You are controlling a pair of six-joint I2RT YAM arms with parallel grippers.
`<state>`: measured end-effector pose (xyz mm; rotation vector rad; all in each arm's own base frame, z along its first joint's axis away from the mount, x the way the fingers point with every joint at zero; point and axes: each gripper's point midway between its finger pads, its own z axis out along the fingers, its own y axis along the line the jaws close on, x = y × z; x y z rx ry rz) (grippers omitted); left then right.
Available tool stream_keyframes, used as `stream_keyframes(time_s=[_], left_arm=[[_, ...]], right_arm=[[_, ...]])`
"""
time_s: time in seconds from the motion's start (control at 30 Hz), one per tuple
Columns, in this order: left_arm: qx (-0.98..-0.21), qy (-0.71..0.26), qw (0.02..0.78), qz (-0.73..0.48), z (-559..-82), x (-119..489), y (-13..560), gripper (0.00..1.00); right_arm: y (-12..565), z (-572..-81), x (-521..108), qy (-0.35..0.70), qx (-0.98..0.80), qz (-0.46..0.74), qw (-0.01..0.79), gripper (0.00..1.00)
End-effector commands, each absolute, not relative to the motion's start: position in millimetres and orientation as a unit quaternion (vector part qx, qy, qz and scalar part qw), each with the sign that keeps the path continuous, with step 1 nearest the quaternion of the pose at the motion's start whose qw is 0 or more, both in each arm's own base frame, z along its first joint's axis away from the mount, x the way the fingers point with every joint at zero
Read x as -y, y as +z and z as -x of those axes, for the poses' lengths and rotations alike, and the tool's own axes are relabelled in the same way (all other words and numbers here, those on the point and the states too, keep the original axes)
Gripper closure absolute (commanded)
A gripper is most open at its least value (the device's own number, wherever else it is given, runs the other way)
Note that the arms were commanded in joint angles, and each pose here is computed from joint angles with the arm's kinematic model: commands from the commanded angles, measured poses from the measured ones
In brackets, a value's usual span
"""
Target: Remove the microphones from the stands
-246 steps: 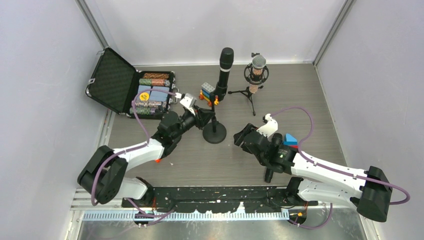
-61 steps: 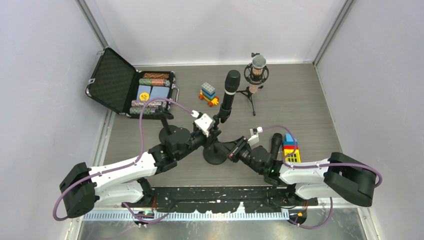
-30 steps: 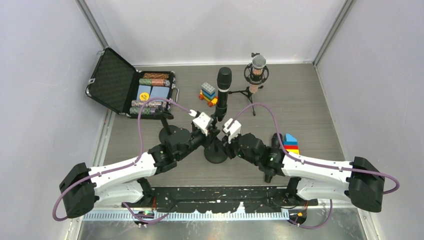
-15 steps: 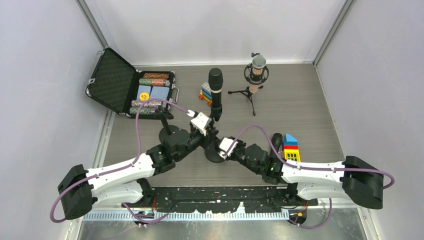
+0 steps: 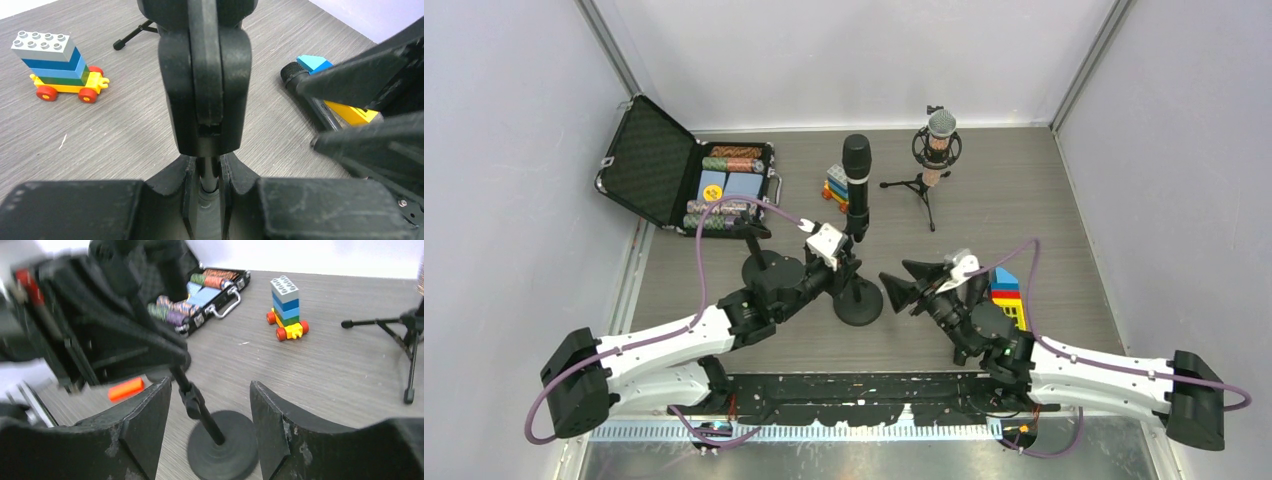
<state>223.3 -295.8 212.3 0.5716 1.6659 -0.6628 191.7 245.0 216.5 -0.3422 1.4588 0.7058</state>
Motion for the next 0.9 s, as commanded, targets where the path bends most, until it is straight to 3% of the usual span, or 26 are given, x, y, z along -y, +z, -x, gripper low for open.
stream_keyframes(time_s=[0.0,0.23,0.3,0.5,0.63,0.87], left_arm=[[-0.709,-0.304,0.590,-0.240,-222,307,230,1.00],[-0.710,-0.301,0.591,-0.236,-224,307,232,1.00],[-0.713,-0.295,0.591,-0.235,-225,305,229,1.00],[-0.718,-0.272,0.596,-0.234,-227,296,230,1.00],[-0.719,-0.270,0.596,-0.235,-227,295,230,1.00],[-0.720,-0.272,0.594,-0.234,-227,295,229,1.00]], right_arm=[[256,-204,-220,0.383,-0.663,-0.068,0.640,0.35],[262,-219,-171,0.356,-0.664,-0.296,0.587,0.35],[250,-217,-165,0.398,-0.635,-0.404,0.525,0.32],[206,-216,-201,0.509,-0.567,-0.542,0.355,0.28],[186,-212,-242,0.547,-0.557,-0.576,0.244,0.28],[186,-199,-291,0.581,-0.550,-0.577,0.165,0.28]])
